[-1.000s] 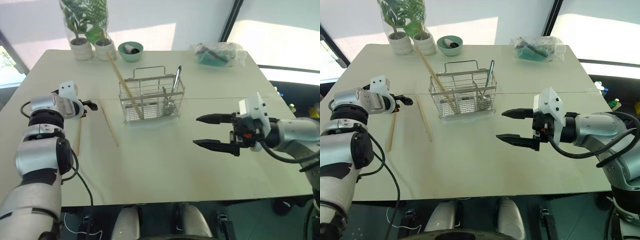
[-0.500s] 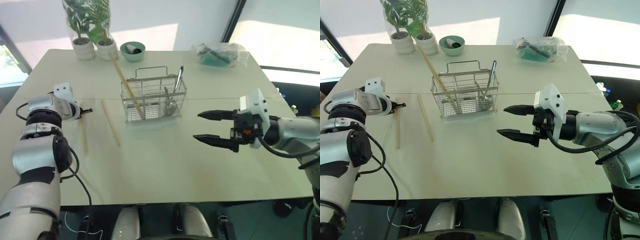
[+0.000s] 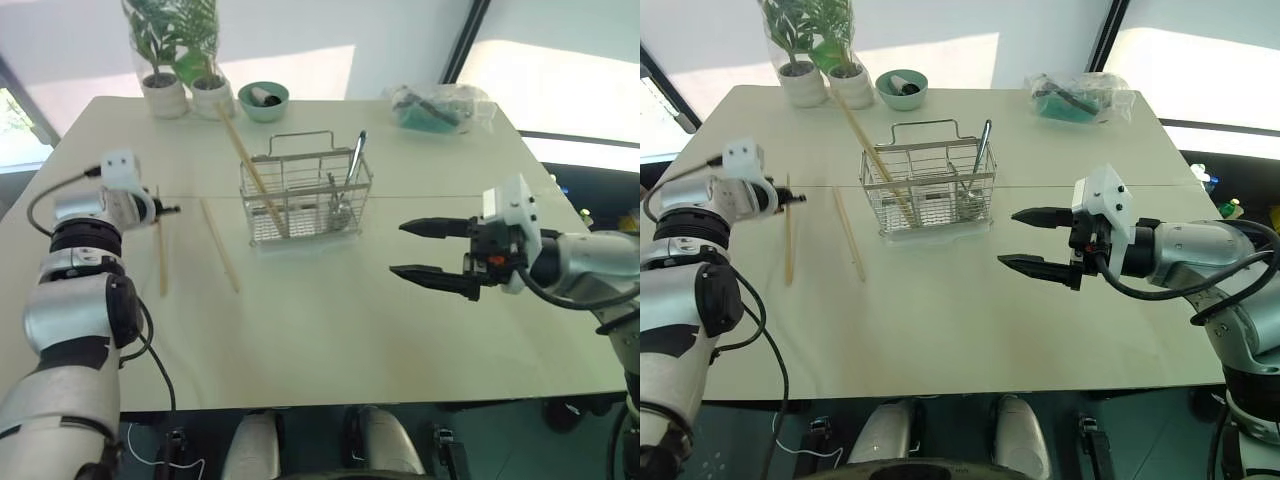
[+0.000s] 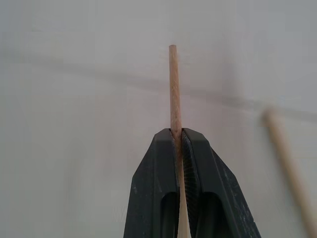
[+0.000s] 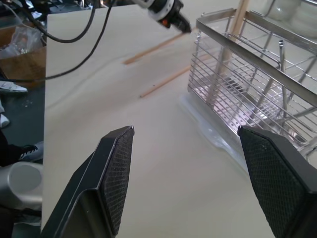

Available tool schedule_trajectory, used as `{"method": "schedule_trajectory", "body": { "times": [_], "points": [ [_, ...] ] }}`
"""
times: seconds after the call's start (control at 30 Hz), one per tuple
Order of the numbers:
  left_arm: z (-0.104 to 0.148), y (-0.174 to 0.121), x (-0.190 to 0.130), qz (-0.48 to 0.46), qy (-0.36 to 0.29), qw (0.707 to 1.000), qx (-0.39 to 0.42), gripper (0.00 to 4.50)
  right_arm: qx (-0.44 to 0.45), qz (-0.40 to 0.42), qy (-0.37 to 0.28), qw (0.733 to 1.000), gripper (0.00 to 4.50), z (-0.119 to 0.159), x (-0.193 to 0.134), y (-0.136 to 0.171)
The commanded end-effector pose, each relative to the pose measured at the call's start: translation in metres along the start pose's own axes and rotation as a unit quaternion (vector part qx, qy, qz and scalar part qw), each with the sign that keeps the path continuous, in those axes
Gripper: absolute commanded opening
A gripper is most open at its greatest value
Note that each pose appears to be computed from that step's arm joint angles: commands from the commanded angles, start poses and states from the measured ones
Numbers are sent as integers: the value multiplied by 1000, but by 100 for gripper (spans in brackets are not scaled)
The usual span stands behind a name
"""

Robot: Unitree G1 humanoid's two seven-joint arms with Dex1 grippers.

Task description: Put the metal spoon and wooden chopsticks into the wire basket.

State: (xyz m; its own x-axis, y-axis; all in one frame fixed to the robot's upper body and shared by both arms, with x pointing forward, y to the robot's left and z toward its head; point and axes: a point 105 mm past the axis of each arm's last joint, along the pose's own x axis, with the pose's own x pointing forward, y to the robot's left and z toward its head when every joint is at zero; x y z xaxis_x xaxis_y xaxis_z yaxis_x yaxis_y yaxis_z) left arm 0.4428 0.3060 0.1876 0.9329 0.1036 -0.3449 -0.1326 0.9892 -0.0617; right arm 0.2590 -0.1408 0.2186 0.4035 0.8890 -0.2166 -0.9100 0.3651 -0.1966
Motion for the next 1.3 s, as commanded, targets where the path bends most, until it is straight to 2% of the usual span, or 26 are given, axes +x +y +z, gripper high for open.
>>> {"method": "schedule_trajectory", "body": {
  "times": [0.03, 0.1, 0.2, 0.27, 0.37, 0.5, 0.7, 0.87, 0.93, 1.07, 1.2, 1.3],
  "points": [
    [96, -18, -42, -88, -204, 975, -15, 2, -22, -18, -9, 1000, 348, 13, -8, -5],
    [128, -30, -67, -144, -267, 951, -60, 2, -20, -18, -8, 1000, 348, 12, -8, -3],
    [172, -59, -115, -245, -356, 898, -83, 2, -16, -16, -7, 1000, 348, 9, -7, 1],
    [189, -81, -140, -296, -394, 866, -79, 2, -15, -16, -8, 1000, 348, 9, -6, 1],
    [198, -110, -157, -350, -406, 839, -91, 2, -12, -19, -11, 1000, 348, 9, -5, 2],
    [186, -153, -154, -400, -385, 829, -71, 2, -15, -27, -17, 999, 348, 10, -3, 2],
    [150, -181, -132, -397, -365, 842, -13, 2, -11, -48, -29, 998, 348, 13, -6, 5],
    [132, -184, -120, -380, -370, 848, 16, 2, -7, -65, -27, 997, 348, 13, -10, 5],
    [124, -185, -115, -382, -366, 849, 3, 2, -5, -69, -28, 997, 348, 12, -11, 5],
    [87, -186, -90, -369, -330, 868, -25, 2, 0, -79, -35, 996, 348, 14, -11, 3],
    [77, -184, -86, -360, -327, 873, -34, 2, 6, -86, -42, 995, 348, 17, -12, 0],
    [77, -183, -90, -363, -329, 871, -42, 111, 9, -88, -43, 995, 348, 18, -13, -2]
  ]
}}
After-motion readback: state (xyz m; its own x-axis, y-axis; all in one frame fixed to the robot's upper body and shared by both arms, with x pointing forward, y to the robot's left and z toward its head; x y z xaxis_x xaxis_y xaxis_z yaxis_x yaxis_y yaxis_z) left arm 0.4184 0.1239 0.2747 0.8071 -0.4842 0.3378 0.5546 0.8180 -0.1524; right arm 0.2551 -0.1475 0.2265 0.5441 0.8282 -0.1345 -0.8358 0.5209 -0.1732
